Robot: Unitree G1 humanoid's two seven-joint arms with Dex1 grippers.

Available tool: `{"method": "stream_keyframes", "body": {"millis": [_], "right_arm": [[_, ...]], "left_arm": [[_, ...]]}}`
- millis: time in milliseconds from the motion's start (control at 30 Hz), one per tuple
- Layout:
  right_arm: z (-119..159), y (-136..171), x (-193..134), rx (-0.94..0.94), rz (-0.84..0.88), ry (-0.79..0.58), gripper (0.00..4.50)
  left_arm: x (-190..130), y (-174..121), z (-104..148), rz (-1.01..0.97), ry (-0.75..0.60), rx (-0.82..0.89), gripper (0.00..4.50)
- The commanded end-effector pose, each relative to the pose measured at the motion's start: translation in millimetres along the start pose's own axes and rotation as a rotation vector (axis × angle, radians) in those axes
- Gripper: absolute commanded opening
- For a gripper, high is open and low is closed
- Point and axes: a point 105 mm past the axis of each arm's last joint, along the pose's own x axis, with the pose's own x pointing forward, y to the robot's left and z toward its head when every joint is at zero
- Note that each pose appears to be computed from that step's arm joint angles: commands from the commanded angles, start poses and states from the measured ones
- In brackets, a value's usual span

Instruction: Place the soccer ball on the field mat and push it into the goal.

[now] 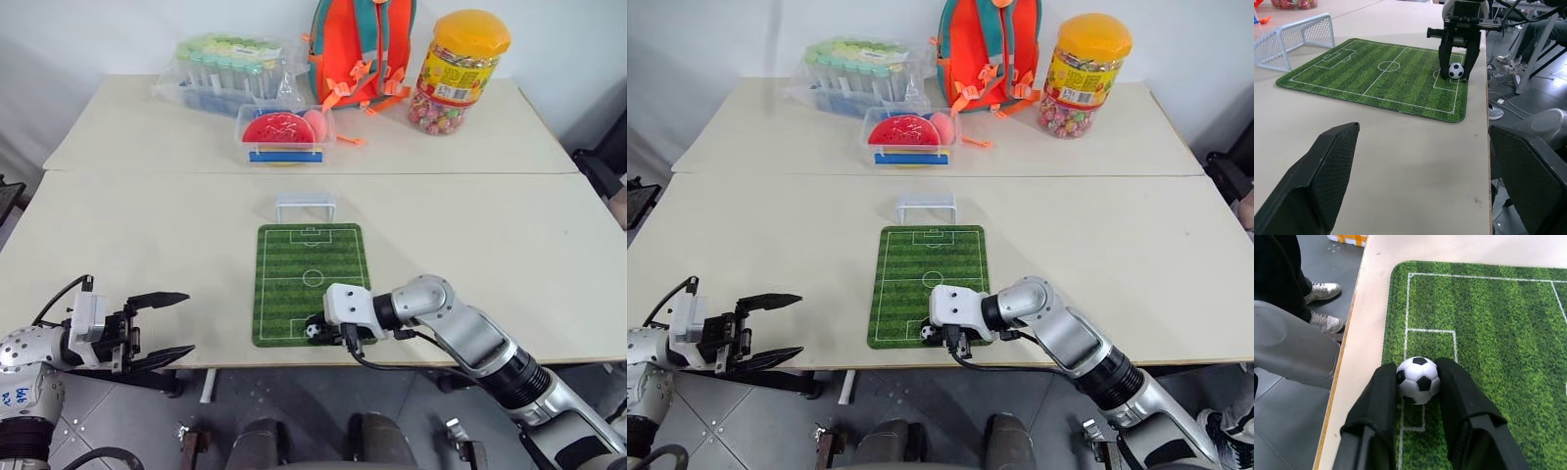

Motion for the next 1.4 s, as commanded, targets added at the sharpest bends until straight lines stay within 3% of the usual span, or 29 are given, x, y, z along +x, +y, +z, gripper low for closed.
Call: {"method": "stream_keyframes", "body": {"millis": [33, 133, 567, 667, 933, 1267, 1400], "right_arm": [[4, 0, 0, -0.025, 0.008, -0.011, 2.42], [7, -2, -1, -0.039, 0.003, -0.018, 3.3], [42, -15, -20, -0.145, -0.057, -0.066, 3.3], [50, -10, -33, -0.155, -0.071, -0.083, 2.71], [39, 35, -33, -0.145, 0.086, -0.052, 0.03], [24, 33, -13, -0.066, 0.089, -0.075, 0.03], [16, 17, -12, -0.065, 0.043, -0.057, 0.03]], "left_arm": [[0, -8, 7, -0.08, -0.026, 0.032, 4.5], [2, -8, 6, -0.08, -0.03, 0.032, 4.5], [8, 2, 9, -0.036, -0.093, 0.034, 4.5], [7, 4, 12, -0.011, -0.115, 0.027, 4.5], [5, 4, 16, 0.019, -0.164, -0.015, 4.5], [3, -4, 20, -0.01, -0.141, -0.026, 4.5], [2, -4, 20, -0.004, -0.135, -0.024, 4.5]]}}
